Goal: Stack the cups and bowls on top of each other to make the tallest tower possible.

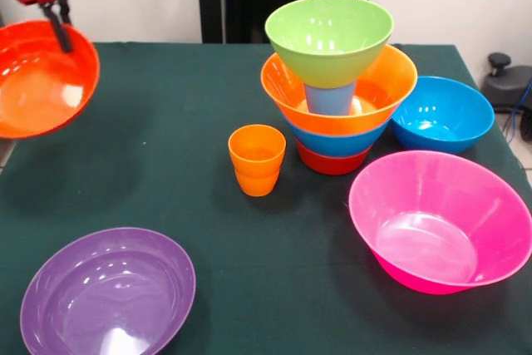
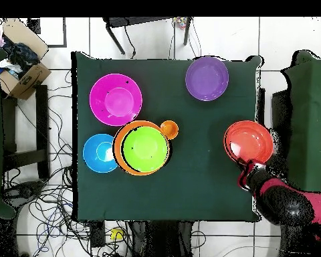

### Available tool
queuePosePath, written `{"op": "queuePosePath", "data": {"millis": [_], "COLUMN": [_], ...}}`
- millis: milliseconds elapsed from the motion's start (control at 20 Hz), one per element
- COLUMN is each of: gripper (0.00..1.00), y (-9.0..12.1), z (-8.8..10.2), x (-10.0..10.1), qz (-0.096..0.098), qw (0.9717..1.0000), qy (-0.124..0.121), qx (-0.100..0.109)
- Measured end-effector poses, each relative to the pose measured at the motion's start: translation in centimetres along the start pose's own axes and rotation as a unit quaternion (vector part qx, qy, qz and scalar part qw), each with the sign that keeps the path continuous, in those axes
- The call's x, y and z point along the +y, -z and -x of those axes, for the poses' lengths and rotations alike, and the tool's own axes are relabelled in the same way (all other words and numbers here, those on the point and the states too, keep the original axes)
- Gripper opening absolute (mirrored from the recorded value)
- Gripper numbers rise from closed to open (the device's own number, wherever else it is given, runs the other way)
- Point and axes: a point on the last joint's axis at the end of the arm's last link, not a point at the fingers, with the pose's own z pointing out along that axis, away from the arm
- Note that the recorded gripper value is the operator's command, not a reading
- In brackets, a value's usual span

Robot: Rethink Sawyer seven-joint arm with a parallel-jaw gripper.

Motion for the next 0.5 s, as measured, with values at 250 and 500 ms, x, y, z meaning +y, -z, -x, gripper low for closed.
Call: {"op": "queuePosePath", "data": {"millis": [250,500], "gripper": [0.0,0.0], "y": [0.9,1.8], "z": [4.0,8.9], "x": [0.3,-0.1], "qz": [-0.013,-0.04], "qw": [0.9993,0.9975], "qy": [0.034,0.058], "qx": [0.003,0.0]}}
